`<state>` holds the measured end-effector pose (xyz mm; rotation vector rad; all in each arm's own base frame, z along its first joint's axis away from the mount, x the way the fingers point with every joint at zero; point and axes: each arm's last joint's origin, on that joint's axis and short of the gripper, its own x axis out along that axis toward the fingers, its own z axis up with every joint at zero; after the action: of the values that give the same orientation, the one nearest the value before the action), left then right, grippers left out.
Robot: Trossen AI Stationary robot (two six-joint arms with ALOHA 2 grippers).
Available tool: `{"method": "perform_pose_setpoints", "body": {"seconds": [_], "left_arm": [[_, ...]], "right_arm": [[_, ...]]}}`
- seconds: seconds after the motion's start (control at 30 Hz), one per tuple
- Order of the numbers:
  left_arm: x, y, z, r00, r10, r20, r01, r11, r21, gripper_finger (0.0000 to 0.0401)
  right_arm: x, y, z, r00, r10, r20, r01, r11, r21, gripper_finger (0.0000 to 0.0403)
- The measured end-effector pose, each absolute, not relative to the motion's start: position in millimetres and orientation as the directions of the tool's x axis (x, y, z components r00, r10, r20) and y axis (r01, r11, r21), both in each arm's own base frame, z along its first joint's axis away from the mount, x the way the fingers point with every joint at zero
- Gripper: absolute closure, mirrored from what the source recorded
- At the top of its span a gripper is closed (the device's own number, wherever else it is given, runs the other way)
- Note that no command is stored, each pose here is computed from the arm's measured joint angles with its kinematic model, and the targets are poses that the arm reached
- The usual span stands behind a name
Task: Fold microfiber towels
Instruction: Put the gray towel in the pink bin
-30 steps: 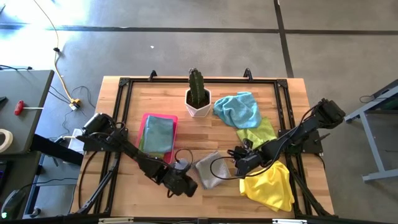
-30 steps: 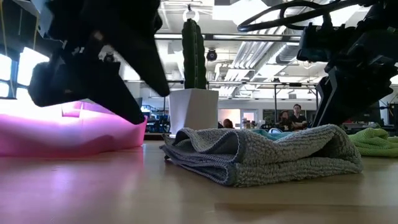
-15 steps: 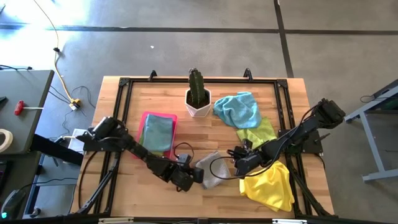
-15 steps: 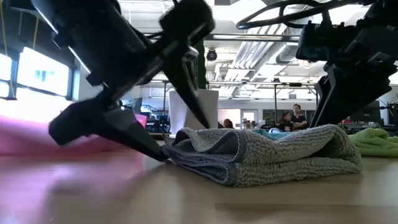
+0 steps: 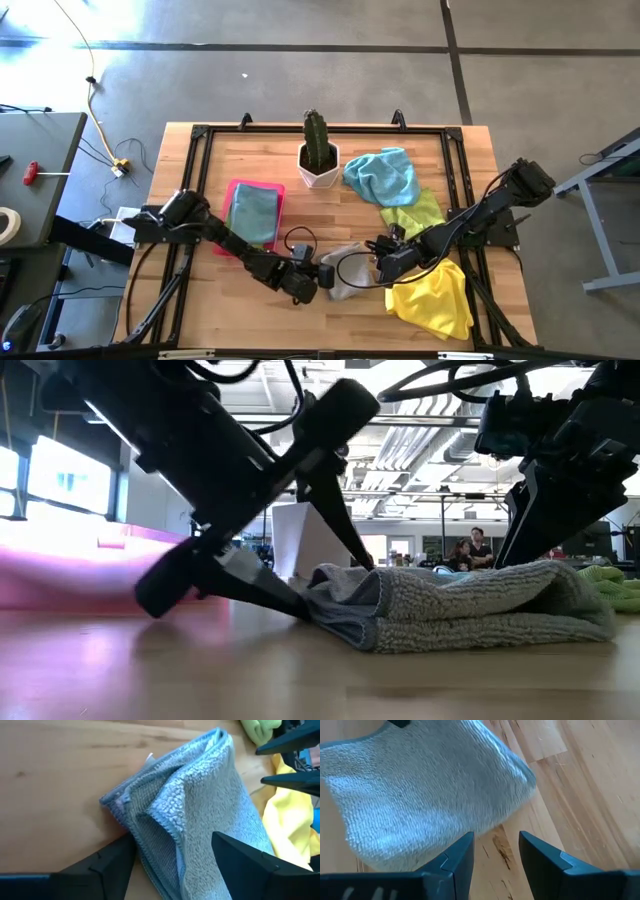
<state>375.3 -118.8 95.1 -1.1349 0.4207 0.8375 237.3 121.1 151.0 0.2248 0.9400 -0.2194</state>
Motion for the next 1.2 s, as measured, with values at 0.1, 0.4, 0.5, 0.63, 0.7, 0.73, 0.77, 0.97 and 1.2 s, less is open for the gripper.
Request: {"method": "perform_pose_setpoints", "body": {"seconds": [0.1,0.4,0.5,0.63,0.7,0.73,0.77,0.97,1.2], "left_arm": [[378.3,-114.6,92.1,0.638,0.374,-0.673,-0.763,0.189,-0.618,0.0169],[379.4,-111.3,90.9,0.633,0.359,-0.686,-0.772,0.229,-0.593,0.0262],[380.0,-110.7,90.5,0.634,0.345,-0.692,-0.773,0.264,-0.577,0.0310],[381.9,-109.4,90.2,0.643,0.314,-0.698,-0.763,0.341,-0.549,0.0383],[382.1,-109.8,89.9,0.646,0.301,-0.702,-0.756,0.382,-0.531,0.0392],[382.0,-109.9,91.0,0.647,0.290,-0.705,-0.751,0.400,-0.525,0.0390],[382.0,-109.9,92.3,0.649,0.279,-0.708,-0.745,0.421,-0.517,0.0389],[373.7,-109.1,111.2,0.624,0.182,-0.760,-0.699,0.567,-0.437,0.0397],[349.6,-102.9,155.1,0.508,0.022,-0.861,-0.632,0.689,-0.356,0.0399]], "right_arm": [[237.3,121.1,151.0,0.571,-0.088,-0.816,0.282,0.955,0.095,0.0253],[237.3,121.1,151.0,0.571,-0.088,-0.816,0.282,0.955,0.095,0.0253],[237.3,121.1,151.0,0.571,-0.088,-0.816,0.282,0.955,0.095,0.0253],[237.3,121.1,151.0,0.571,-0.088,-0.816,0.282,0.955,0.095,0.0253],[237.3,121.1,151.0,0.571,-0.088,-0.816,0.282,0.955,0.095,0.0253],[237.3,121.1,151.0,0.571,-0.088,-0.816,0.283,0.955,0.095,0.0253],[237.3,121.1,151.1,0.571,-0.088,-0.816,0.282,0.955,0.095,0.0253],[237.3,121.1,151.1,0.571,-0.088,-0.816,0.282,0.955,0.095,0.0253],[237.3,121.1,151.1,0.571,-0.088,-0.816,0.282,0.955,0.095,0.0253]]}}
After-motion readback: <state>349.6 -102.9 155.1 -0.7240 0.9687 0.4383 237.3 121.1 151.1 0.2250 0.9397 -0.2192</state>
